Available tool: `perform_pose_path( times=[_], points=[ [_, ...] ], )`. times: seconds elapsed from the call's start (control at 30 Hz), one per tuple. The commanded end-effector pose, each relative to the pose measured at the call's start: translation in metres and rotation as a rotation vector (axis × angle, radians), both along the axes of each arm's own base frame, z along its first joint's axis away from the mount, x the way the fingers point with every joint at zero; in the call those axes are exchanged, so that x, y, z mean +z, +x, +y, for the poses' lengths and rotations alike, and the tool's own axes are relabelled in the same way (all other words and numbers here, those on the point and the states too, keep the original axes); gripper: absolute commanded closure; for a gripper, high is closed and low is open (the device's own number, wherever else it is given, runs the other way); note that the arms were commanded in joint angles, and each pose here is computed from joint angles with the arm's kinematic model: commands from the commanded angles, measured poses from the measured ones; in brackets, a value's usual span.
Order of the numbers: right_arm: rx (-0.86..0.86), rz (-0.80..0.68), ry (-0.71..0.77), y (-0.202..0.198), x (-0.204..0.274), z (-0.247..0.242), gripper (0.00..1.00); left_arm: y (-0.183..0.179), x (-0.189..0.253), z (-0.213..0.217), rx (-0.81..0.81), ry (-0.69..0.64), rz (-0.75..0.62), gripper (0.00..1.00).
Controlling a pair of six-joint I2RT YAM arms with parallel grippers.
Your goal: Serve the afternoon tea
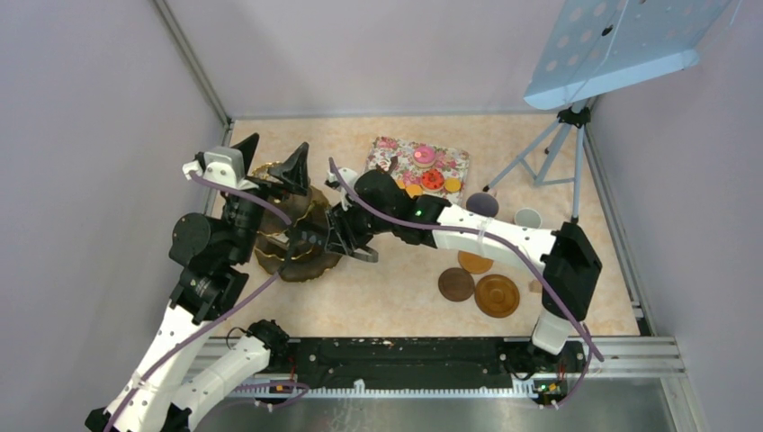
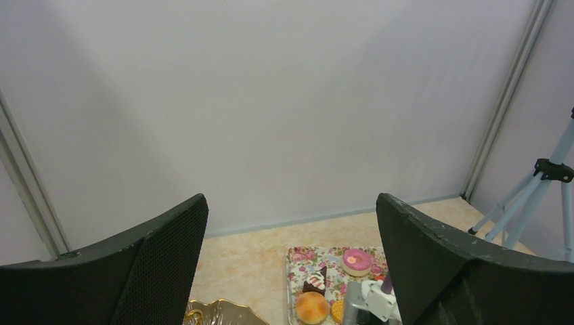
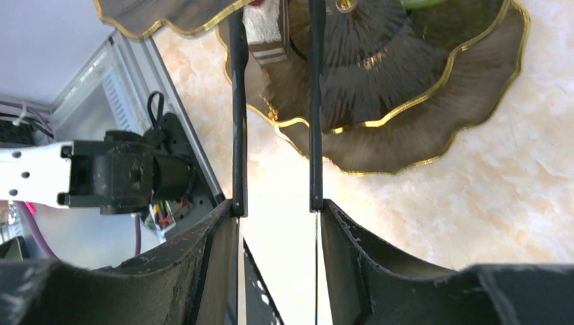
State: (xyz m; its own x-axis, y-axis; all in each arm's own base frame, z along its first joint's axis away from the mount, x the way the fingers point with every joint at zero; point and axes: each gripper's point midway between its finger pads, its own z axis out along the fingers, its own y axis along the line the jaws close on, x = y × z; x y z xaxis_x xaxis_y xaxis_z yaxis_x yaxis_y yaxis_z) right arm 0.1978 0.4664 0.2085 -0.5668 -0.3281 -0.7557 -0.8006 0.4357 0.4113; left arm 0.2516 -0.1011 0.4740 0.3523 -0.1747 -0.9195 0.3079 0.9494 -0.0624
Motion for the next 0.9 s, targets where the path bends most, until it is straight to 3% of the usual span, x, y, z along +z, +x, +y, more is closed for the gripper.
perform_pose_path(
  times=[0.0, 0.47, 0.63, 0.87],
  points=[
    [-0.015, -0.055, 0.023, -0.008, 0.023, -0.016, 0.54, 0.002, 0.005, -0.003, -0.010, -0.012, -0.023, 0.01],
    [-0.197, -0.203, -0.056, 0.002, 0.038, -0.102, 0.56, 0.002, 0.006, -0.003, -0.014, -0.014, -0.024, 0.01],
    [-0.338, -0.218, -0.096, 0.033, 0.033, -0.139, 0.56, 0.001, 0.006, -0.003, -0.017, -0.015, -0.025, 0.01],
    [-0.641, -0.066, -0.063, 0.109, 0.014, -0.168, 0.57, 0.003, 0.004, -0.008, -0.037, -0.016, -0.015, 0.01]
  ],
)
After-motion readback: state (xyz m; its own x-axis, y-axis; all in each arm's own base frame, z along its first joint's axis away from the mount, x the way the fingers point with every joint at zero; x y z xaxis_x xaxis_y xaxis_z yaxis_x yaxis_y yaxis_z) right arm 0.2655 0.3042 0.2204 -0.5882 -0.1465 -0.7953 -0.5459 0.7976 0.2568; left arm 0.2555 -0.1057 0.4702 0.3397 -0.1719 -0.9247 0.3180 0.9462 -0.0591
